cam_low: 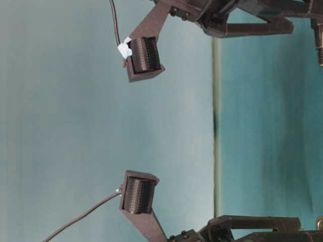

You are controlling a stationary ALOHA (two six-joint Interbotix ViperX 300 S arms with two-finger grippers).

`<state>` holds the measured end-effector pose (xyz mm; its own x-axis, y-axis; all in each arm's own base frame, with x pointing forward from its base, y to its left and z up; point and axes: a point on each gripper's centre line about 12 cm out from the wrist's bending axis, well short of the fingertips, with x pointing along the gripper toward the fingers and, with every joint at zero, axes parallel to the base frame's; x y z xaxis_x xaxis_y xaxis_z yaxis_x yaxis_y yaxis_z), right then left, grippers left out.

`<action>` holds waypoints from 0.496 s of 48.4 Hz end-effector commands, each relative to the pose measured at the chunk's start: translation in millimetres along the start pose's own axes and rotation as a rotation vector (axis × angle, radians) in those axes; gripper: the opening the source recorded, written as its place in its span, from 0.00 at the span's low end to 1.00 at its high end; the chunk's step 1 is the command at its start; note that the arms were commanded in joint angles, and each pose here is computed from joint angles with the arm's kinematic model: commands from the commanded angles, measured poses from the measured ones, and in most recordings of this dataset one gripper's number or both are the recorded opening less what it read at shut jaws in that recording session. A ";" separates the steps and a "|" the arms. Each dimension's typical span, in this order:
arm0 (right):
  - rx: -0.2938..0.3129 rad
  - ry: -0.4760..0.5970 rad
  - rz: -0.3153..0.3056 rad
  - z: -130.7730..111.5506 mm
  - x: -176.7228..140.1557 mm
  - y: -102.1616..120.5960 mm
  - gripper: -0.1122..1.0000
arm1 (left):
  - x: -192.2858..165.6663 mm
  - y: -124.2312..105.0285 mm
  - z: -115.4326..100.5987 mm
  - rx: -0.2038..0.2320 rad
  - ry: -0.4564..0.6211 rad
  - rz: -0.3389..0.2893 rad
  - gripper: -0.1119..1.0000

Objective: Insert the washer onto the shaft with both hands.
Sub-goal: 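Lower both open grippers toward the washer and the shaft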

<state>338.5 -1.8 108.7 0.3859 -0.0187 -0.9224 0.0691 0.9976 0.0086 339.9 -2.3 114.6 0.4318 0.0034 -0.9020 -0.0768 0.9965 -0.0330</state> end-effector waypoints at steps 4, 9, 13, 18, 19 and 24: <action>-0.010 -0.017 0.002 6.4 -0.7 1.4 0.90 | -0.4 -1.8 3.4 0.007 -0.012 -0.003 0.92; -0.016 -0.008 0.004 4.5 2.3 3.5 0.90 | 1.7 -2.4 3.3 0.007 -0.011 -0.003 0.92; -0.019 -0.006 0.005 4.2 2.8 4.5 0.90 | 3.0 -4.0 3.2 0.011 -0.009 -0.005 0.92; -0.020 -0.001 0.005 3.4 4.2 5.0 0.90 | 5.3 -6.0 1.7 0.017 -0.001 -0.007 0.92; -0.020 -0.005 0.005 4.3 3.5 5.1 0.90 | 5.7 -7.0 1.3 0.020 0.001 -0.008 0.92; -0.019 -0.003 0.005 4.0 4.0 5.1 0.90 | 8.0 -8.0 0.0 0.021 0.008 -0.009 0.92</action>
<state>339.6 1.9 101.7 0.3690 -0.0147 -0.9293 0.0585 0.9983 0.0074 340.1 -8.6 104.5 0.4109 -0.0047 -0.9117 -0.0601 0.9977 -0.0322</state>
